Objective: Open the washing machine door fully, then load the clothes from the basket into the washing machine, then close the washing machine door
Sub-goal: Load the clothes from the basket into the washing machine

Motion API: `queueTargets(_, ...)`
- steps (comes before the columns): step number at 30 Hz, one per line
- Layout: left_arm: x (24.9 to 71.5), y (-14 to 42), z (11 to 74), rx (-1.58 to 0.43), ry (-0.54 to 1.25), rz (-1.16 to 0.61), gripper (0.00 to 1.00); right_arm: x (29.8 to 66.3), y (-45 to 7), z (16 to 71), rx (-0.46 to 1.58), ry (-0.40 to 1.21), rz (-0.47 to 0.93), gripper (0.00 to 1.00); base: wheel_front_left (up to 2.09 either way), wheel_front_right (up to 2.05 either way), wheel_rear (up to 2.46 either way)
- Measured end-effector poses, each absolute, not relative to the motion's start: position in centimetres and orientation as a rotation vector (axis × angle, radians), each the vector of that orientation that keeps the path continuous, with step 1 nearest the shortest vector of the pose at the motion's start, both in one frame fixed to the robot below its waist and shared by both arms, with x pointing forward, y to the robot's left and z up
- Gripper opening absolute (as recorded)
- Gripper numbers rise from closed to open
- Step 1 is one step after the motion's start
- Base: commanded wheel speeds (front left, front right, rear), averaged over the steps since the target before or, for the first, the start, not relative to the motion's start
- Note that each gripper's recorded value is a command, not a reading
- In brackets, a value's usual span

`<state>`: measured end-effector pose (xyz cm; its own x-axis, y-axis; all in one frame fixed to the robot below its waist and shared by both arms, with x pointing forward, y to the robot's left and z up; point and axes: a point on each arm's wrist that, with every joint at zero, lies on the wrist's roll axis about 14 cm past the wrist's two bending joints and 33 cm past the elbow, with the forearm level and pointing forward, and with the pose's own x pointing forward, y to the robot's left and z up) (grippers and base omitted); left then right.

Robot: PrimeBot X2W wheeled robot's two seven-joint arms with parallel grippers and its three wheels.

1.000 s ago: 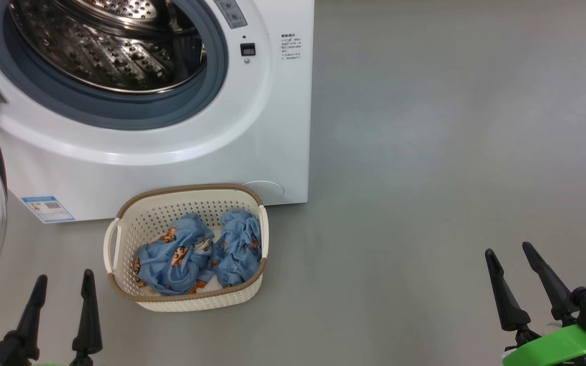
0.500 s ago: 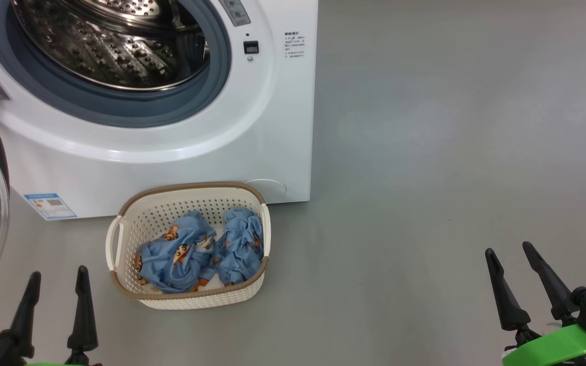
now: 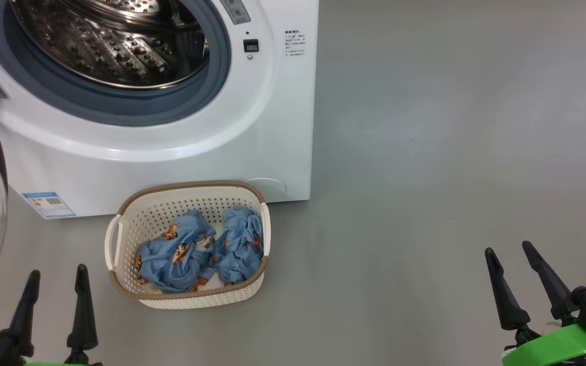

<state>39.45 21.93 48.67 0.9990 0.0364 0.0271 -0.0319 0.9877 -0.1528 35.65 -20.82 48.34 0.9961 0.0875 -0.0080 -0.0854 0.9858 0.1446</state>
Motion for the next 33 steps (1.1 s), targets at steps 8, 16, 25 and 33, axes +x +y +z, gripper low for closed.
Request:
queueTargets(8,39.5,21.9,48.6,-0.152,-0.028,0.032,1.00,35.7,-20.8,48.2,0.146,0.019,0.086,1.00,1.24,-1.24,0.00)
queueTargets(16,39.5,22.0,48.6,-0.152,-0.029,0.035,1.00,35.7,-20.8,48.2,0.146,0.018,0.087,1.00,1.35,-1.51,0.15)
queueTargets(25,39.4,22.8,48.5,-0.146,-0.025,0.062,1.00,35.8,-20.6,48.2,0.148,0.020,0.093,1.00,0.72,-1.07,0.35)
queueTargets(33,39.5,21.8,48.1,-0.132,-0.012,0.030,1.00,35.9,-20.4,48.0,0.149,0.025,0.096,1.00,0.07,-0.08,0.00)
